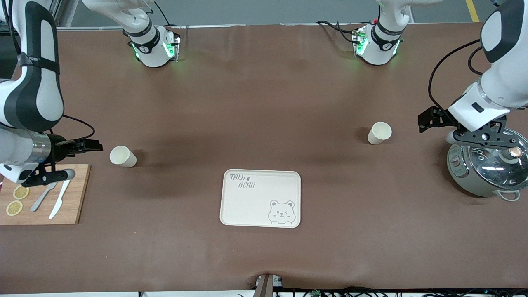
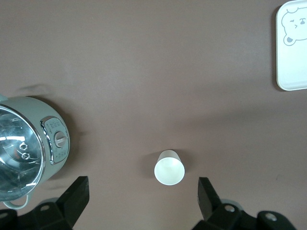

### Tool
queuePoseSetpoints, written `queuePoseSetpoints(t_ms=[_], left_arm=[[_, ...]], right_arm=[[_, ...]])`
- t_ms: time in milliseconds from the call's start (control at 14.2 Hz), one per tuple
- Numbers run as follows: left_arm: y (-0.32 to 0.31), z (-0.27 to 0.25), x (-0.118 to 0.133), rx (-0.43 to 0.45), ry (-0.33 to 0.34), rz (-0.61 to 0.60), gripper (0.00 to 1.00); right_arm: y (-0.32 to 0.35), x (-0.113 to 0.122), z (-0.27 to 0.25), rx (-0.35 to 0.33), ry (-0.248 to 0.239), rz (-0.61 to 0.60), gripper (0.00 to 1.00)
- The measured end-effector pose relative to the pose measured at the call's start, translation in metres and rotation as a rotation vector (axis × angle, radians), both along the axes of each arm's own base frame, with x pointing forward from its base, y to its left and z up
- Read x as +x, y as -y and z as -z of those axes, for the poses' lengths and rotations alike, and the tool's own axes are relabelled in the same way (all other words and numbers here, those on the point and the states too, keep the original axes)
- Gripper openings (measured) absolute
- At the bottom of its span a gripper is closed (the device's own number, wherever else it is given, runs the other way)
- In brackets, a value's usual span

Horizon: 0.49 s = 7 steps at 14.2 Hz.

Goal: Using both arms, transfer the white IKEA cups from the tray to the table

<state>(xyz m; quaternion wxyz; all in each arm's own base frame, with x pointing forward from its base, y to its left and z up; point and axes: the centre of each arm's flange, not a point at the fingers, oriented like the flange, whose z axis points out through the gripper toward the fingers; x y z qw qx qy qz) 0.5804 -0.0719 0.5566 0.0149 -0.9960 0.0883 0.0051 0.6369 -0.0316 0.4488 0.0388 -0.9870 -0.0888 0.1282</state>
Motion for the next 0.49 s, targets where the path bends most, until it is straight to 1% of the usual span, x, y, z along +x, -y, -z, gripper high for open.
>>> queuePoseSetpoints(t_ms=[141,283,353,495], left_arm=[[-0.001,-0.001,0.000,0.000,0.001,-0.002,1.00],[-0.002,-0.005,0.001,-0.001,0.010,-0.004,1.00],[-0.002,-0.009,0.001,-0.001,0.014,-0.004,1.00],[-0.002,-0.012,0.001,-0.002,0.017,-0.005,1.00]], right_arm=[[0.002,0.005,-0.016,-0.016,0.033,0.038,1.00],[0.007,0.008,-0.027,-0.037,0.049,0.120,1.00],[0.009,0.008,-0.031,-0.038,0.051,0.137,1.00],[0.009,0.003,-0.040,-0.023,0.031,0.141,1.00]])
